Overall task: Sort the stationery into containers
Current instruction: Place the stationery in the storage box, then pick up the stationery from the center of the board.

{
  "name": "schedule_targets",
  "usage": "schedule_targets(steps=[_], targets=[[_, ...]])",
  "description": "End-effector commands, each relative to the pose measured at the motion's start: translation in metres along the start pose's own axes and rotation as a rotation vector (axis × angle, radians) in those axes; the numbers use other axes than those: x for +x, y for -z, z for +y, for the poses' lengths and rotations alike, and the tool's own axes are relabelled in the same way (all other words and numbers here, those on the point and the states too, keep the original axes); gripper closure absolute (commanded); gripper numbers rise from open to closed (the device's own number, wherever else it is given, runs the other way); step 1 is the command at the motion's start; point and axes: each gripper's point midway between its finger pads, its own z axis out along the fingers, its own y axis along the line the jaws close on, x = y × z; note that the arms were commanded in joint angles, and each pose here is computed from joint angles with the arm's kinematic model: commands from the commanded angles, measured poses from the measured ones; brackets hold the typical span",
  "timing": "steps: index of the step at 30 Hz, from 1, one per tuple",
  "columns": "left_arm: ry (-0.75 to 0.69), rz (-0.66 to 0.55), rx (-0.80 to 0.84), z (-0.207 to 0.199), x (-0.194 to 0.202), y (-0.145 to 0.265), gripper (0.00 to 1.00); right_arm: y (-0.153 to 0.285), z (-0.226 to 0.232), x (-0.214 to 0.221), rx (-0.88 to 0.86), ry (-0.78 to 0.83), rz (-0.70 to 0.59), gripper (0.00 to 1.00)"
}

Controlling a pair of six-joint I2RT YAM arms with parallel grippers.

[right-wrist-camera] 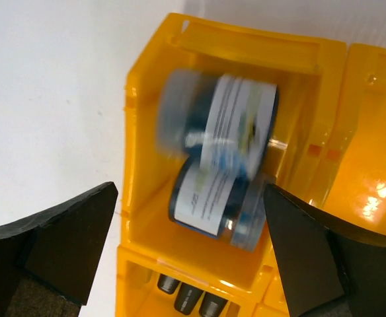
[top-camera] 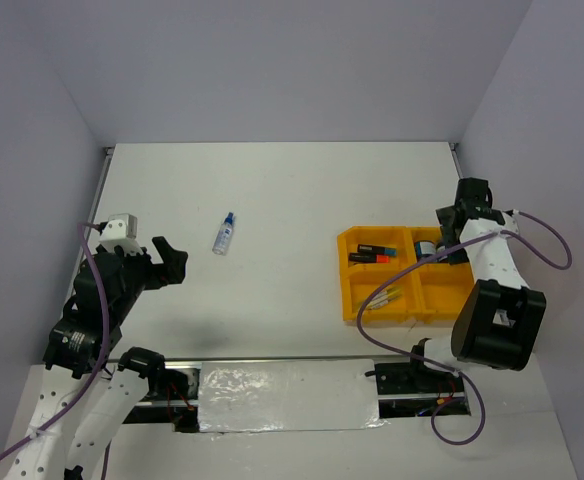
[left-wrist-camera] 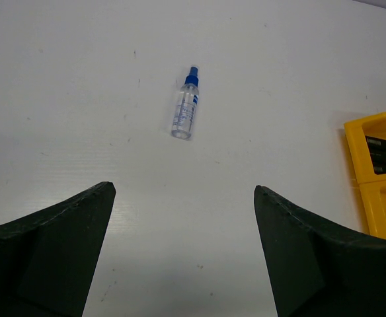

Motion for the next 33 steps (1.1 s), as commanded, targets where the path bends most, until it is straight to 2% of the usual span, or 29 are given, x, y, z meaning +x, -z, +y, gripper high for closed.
schedule_targets(steps=[1,8,12,15,16,18,20,22,23,25,28,29,31,33], targets=[[0.002,-0.047,0.015,-0.005,-0.013,0.0,0.01,0.012,0.019,-0.016,-0.047,-0.021,-0.044,0.0],[0.004,-0.046,-0.001,-0.002,-0.014,0.0,0.01,0.023,0.031,-0.017,-0.099,-0.013,-0.024,0.0],[0.009,-0.033,-0.021,0.001,-0.011,-0.004,0.01,0.056,0.061,-0.018,-0.259,0.053,0.01,0.0],[0.002,0.027,-0.037,0.002,-0.003,-0.016,0.01,0.105,0.09,-0.014,-0.463,0.197,0.001,0.0],[-0.002,0.084,-0.06,0.004,0.006,-0.028,0.01,0.133,0.103,-0.01,-0.584,0.286,-0.008,0.0],[0.03,0.138,-0.093,0.006,0.013,-0.041,0.01,0.175,0.118,0.014,-0.741,0.416,0.015,0.0],[0.097,0.258,-0.129,0.005,0.038,-0.064,0.01,0.233,0.126,0.058,-1.001,0.657,0.069,0.0],[0.142,0.295,-0.102,-0.003,0.048,-0.085,0.01,0.261,0.119,0.083,-1.101,0.82,0.082,0.0],[0.173,0.35,-0.13,-0.001,0.066,-0.099,0.01,0.277,0.111,0.103,-1.178,0.907,0.141,0.0],[0.191,0.333,-0.121,-0.005,0.064,-0.12,0.01,0.29,0.087,0.135,-1.211,1.06,0.204,0.01],[0.182,0.407,-0.182,0.0,0.083,-0.156,0.01,0.294,0.054,0.158,-1.261,1.144,0.256,0.02],[0.172,0.41,-0.177,-0.004,0.077,-0.165,0.02,0.285,0.041,0.166,-1.252,1.164,0.282,0.02],[0.142,0.474,-0.212,-0.002,0.092,-0.179,0.04,0.293,0.027,0.166,-1.305,1.159,0.28,0.02],[0.103,0.468,-0.202,-0.008,0.089,-0.192,0.04,0.29,0.01,0.17,-1.328,1.171,0.306,0.02]])
